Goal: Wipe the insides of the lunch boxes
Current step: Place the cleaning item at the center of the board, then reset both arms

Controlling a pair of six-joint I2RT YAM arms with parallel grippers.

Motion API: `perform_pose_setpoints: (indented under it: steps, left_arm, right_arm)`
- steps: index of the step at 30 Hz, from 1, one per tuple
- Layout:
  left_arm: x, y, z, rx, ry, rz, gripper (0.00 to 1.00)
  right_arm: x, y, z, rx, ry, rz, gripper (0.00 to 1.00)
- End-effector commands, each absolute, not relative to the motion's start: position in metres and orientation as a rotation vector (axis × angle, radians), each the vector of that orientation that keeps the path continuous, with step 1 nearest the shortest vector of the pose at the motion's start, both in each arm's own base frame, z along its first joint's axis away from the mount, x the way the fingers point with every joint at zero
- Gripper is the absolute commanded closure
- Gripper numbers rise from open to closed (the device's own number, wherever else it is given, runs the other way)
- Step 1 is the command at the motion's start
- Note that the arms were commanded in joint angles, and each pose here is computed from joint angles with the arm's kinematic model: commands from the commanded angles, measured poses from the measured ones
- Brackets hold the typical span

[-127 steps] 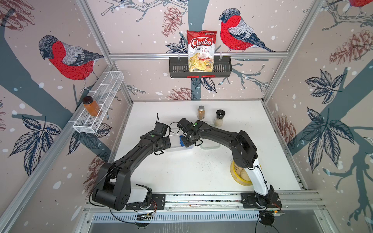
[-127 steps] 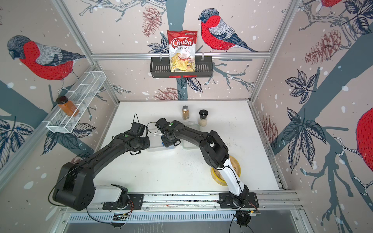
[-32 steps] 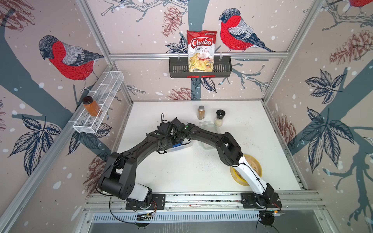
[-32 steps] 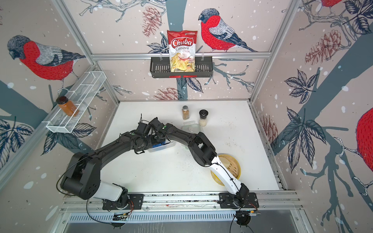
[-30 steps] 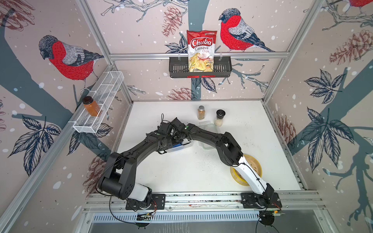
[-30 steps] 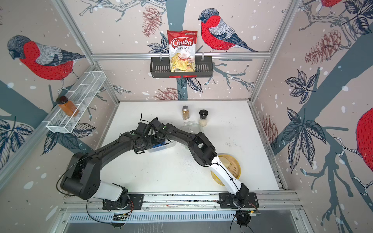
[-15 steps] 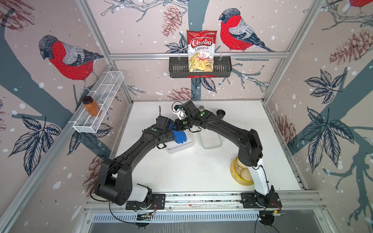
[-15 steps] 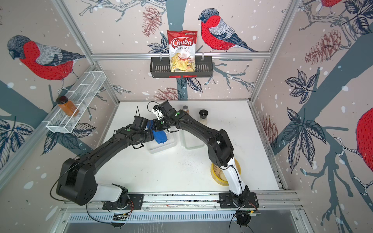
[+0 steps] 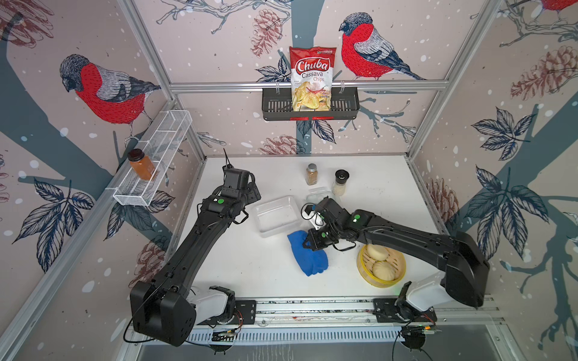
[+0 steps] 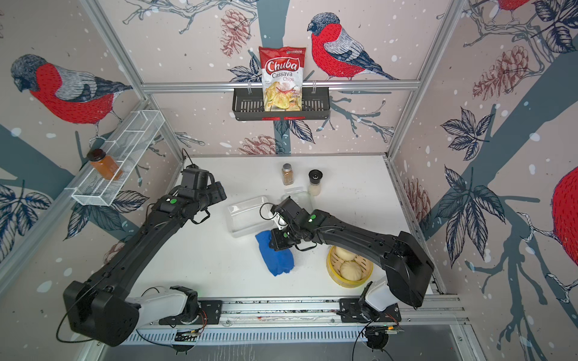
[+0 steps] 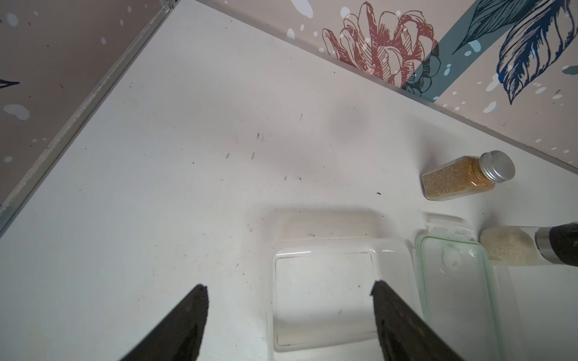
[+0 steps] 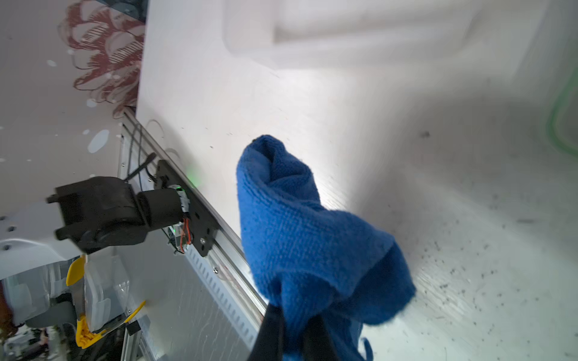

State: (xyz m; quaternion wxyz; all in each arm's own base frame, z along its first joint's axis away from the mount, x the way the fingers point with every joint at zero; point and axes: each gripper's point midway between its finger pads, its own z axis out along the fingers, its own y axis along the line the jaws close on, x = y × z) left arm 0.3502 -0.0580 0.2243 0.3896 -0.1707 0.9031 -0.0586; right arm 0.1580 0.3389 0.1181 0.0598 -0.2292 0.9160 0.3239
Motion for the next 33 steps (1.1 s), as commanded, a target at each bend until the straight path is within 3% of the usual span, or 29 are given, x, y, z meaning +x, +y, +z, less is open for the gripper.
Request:
perform_pose_setpoints:
  steps: [1,4,6,10,14,15,18,25,31,33]
  left_arm:
    - [0.355,-0.057,0.229,-0.443,2.275,-0.153,0.16]
    - [0.358,-0.06,0.223,-0.447,2.287,-0.172,0.13]
    - [0.359,-0.062,0.22,-0.445,2.297,-0.178,0.09]
    - [0.359,-0.061,0.214,-0.448,2.305,-0.17,0.03]
    - [0.357,-0.059,0.209,-0.453,2.314,-0.153,0.03]
    - [0.355,-0.058,0.208,-0.453,2.317,-0.149,0.03]
    - [0.351,-0.054,0.206,-0.454,2.319,-0.123,0.02]
    - [0.344,-0.038,0.217,-0.493,2.235,-0.075,0.02]
    - [0.353,-0.034,0.224,-0.435,2.087,-0.079,0.02]
    - [0.361,-0.049,0.226,-0.151,2.046,-0.052,0.02]
  right_arm:
    - [0.173,0.338,0.096,-0.603,2.773,1.043,1.0]
    - [0.187,0.327,0.063,-0.542,2.828,1.005,1.0]
    - [0.195,0.318,0.05,-0.502,2.855,0.963,0.88]
    - [0.198,0.306,0.04,-0.48,2.872,0.901,0.54]
    - [0.196,0.297,0.042,-0.487,2.855,0.798,0.31]
    - [0.197,0.294,0.048,-0.483,2.834,0.776,0.0]
    - [0.204,0.279,0.068,-0.413,2.782,0.69,0.01]
    - [0.224,0.188,0.129,-0.151,2.628,0.205,0.01]
    - [0.26,0.162,0.228,0.06,2.217,0.355,0.01]
    - [0.269,0.143,0.254,0.135,2.042,0.318,0.01]
